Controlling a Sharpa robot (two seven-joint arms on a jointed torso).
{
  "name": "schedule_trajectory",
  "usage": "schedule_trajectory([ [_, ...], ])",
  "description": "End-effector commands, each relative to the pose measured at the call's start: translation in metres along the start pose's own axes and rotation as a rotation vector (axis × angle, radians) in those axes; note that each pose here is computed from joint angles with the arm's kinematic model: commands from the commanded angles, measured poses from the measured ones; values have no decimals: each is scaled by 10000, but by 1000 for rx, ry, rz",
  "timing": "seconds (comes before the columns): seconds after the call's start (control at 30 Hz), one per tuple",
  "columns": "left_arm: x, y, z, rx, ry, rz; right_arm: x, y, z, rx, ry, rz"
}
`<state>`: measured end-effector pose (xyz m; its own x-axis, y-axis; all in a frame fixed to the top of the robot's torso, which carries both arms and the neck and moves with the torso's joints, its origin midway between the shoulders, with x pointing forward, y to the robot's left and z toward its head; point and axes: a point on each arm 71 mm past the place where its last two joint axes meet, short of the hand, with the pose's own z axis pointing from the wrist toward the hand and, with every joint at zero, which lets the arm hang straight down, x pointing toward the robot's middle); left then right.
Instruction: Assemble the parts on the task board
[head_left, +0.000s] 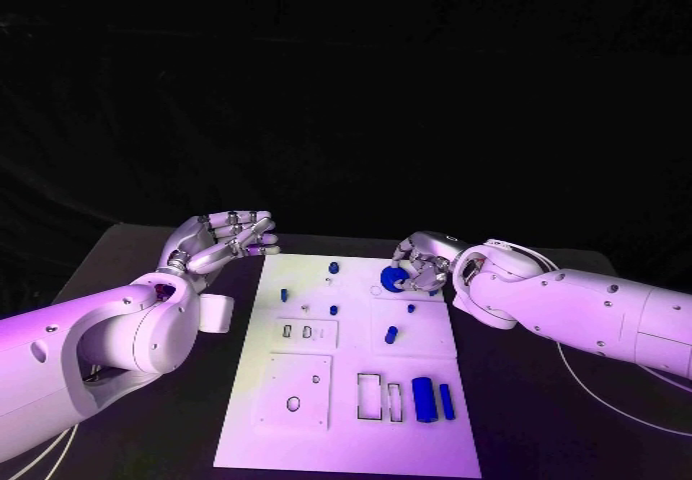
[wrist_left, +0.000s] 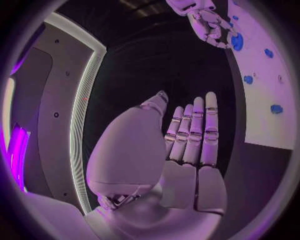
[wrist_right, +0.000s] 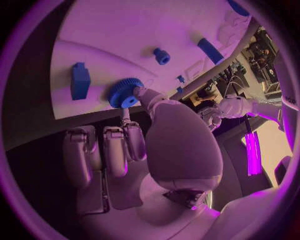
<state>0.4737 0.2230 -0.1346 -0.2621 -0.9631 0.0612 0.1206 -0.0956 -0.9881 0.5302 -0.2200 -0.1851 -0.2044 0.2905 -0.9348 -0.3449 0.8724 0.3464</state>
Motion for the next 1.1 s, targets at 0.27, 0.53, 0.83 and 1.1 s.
schedule_trajectory([
  [0.27, 26, -11, 7, 6, 20, -9, -102, 384, -44, -124, -216, -94],
  [0.53, 38, -9, 10, 6, 23, -11, -10, 784, 23, -205, -220, -113],
  [0.83, 58, -7, 12, 4, 28, -13, 146, 987, 199, -224, -189, -135],
  [1.1, 63, -5, 16, 3, 28, -13, 281, 1056, 308, -221, -153, -145],
])
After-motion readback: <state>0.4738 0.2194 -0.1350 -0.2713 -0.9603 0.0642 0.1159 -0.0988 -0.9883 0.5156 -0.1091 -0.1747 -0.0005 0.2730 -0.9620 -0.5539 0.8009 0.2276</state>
